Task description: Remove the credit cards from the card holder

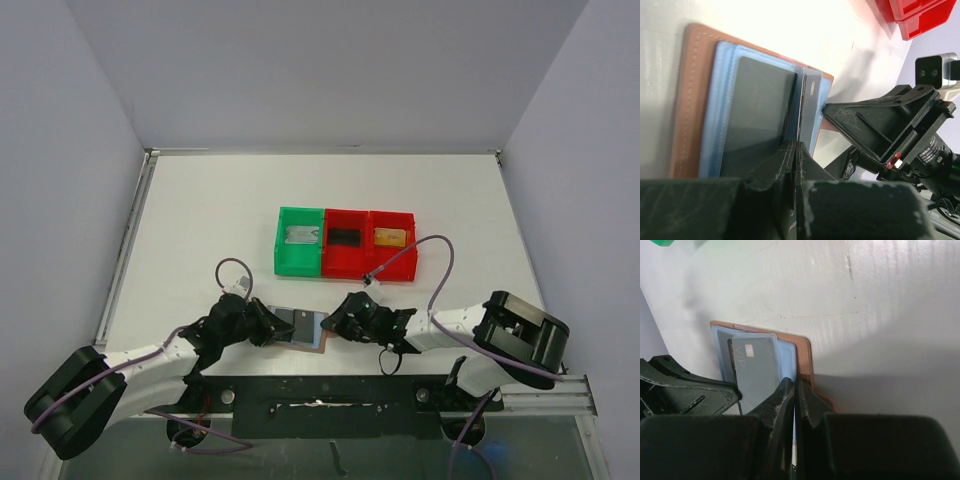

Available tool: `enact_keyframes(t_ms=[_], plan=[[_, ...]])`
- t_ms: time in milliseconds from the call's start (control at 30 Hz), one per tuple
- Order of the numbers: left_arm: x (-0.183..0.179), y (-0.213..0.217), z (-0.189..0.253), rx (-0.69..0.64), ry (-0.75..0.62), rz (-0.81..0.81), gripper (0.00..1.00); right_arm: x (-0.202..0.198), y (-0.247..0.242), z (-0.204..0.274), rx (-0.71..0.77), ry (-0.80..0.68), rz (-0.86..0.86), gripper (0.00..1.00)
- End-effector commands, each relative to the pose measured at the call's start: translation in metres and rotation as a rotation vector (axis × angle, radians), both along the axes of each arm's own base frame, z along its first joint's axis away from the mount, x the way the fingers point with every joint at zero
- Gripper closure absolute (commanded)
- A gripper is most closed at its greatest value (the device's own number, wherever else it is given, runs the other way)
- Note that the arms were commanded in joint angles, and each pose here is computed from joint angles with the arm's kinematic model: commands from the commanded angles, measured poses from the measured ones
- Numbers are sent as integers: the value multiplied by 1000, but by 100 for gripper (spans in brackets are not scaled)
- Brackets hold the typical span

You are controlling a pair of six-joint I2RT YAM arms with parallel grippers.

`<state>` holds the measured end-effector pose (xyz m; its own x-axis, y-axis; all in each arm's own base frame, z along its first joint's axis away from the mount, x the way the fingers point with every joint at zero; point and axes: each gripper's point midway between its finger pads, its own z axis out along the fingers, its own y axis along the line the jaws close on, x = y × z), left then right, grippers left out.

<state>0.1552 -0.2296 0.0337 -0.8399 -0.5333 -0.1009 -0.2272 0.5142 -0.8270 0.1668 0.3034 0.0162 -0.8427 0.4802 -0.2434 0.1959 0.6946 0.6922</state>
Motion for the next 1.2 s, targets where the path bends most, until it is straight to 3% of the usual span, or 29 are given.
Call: enact_keyframes(t_ms=[0, 167, 300, 433, 667, 833, 1167], plan=[[7, 2, 5, 2, -38, 10, 100, -15, -37, -26, -158, 48, -15, 100], [7, -3, 6, -1, -45, -21, 100, -13, -41, -17, -162, 14, 0, 97], [6, -9, 7, -13, -54, -55, 100, -6, -28, 7, -151, -67, 79, 76], [4, -16, 10, -34, -55, -97, 100, 4, 2, 43, -103, -183, 193, 85], [1, -23, 11, -57, -50, -129, 100, 17, 40, 38, -180, -167, 279, 82], [1, -19, 10, -33, -51, -122, 100, 16, 24, 3, -353, -46, 212, 89], [16, -5, 20, 49, -113, -71, 100, 1, 9, -20, -544, 5, 256, 90]])
